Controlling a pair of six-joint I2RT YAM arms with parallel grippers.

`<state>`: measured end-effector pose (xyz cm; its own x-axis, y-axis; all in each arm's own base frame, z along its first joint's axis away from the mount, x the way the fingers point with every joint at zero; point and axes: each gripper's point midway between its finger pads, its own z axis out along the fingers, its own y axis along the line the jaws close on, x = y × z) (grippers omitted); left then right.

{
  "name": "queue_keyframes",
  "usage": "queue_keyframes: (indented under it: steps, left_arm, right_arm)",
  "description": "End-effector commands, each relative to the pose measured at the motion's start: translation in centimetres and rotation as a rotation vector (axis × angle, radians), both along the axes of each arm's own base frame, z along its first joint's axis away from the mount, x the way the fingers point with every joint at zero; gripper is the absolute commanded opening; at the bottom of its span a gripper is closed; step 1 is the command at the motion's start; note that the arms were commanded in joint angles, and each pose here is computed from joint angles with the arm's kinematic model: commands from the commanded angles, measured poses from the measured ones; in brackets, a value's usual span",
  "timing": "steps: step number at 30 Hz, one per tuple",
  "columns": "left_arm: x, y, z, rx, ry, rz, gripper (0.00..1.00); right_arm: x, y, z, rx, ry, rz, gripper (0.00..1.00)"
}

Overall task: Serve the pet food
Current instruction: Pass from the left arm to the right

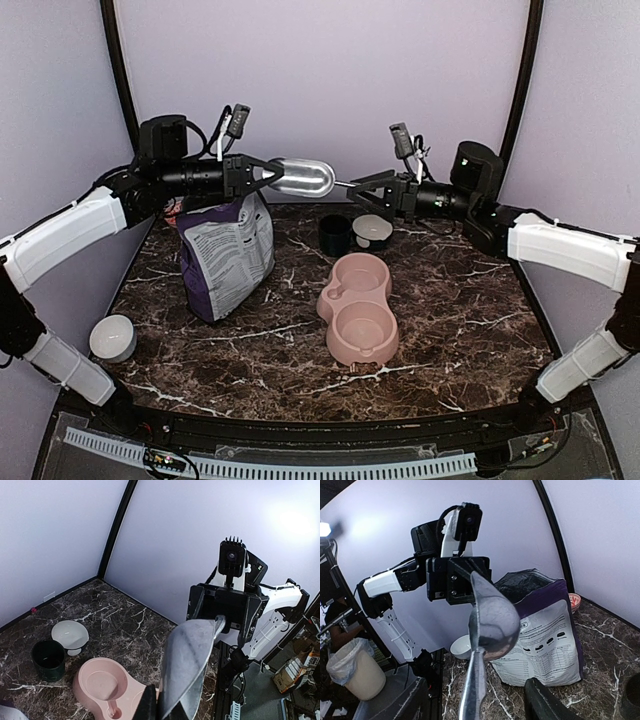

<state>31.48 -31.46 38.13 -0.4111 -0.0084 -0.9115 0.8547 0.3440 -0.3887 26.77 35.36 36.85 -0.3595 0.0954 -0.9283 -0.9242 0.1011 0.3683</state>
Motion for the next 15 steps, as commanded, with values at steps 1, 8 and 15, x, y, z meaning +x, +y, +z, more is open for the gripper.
queue_keyframes:
  steps: [1,8,15]
  left_arm:
    - [0.0,-0.5,1.0,-0.058,-0.003,-0.023,0.00]
    - [0.2,-0.7,0.4,-0.049,0.010,-0.023,0.00]
    - [0.2,-0.6,0.2,-0.048,0.010,-0.022,0.00]
  right_arm:
    - [-1.4,1.0,2.1,0.046,-0.059,0.072,0.62]
    - [-1.2,1.6,3.6,0.071,-0.082,0.084,0.50]
    - [-1.1,2.1,3.7,0.073,-0.081,0.099,0.39]
